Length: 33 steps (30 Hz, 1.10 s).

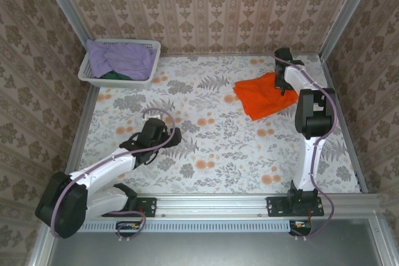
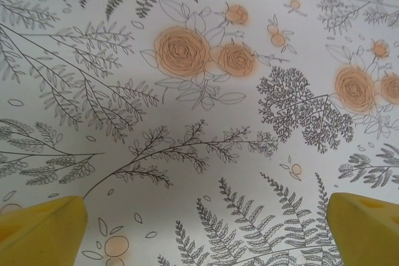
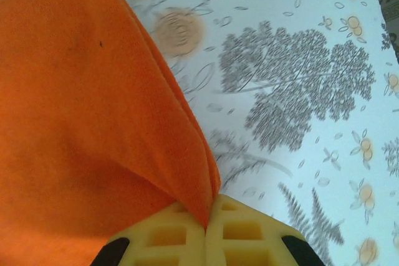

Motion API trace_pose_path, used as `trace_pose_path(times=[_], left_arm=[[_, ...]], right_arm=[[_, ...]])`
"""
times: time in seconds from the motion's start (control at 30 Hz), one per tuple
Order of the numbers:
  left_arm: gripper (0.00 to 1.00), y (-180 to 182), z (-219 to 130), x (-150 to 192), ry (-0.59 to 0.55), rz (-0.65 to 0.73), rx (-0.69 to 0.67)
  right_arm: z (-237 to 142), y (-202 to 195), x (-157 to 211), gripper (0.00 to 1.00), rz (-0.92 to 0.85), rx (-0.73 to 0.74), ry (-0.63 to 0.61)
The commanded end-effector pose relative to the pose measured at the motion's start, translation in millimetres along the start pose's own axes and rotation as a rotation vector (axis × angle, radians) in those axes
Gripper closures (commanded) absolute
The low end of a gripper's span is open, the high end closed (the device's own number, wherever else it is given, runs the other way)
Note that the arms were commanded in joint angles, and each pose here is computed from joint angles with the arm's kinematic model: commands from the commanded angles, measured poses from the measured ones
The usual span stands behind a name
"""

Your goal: Fold and stack the t-shirts

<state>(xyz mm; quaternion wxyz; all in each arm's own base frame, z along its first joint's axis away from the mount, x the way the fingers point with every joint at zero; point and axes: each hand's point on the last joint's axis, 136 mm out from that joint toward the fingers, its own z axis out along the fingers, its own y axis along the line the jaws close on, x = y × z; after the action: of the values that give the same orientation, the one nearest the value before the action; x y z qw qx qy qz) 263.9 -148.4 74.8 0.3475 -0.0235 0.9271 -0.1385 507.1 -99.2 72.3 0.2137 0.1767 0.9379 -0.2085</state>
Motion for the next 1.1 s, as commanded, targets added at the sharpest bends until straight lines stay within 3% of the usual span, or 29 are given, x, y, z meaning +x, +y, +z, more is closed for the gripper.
trace_pose_path(times=[0.0,0.27,0.63,0.73,0.8,0.97,1.07], left_arm=[[0.0,-16,0,-14,-0.025,0.005,0.052],[0.0,-25,9,-11,-0.001,0.027,0.08],[0.0,-32,13,-10,0.015,0.044,0.101],[0.0,-34,14,-9,0.019,0.051,0.108],[0.0,-34,14,-9,0.02,0.053,0.107],[0.0,-36,14,-9,0.024,0.055,0.115],[0.0,-37,13,-8,0.03,0.057,0.121]], right_arm=[[11,-27,-15,1.0,-0.001,0.053,0.002],[50,-75,-37,1.0,0.081,0.038,0.028],[81,-119,-29,0.99,0.195,0.016,0.086],[82,-121,-26,0.66,0.219,0.029,0.095],[76,-122,-29,0.53,0.241,0.021,0.085],[34,-126,-54,0.32,0.334,-0.033,-0.008],[4,-130,-64,0.27,0.38,-0.039,-0.057]])
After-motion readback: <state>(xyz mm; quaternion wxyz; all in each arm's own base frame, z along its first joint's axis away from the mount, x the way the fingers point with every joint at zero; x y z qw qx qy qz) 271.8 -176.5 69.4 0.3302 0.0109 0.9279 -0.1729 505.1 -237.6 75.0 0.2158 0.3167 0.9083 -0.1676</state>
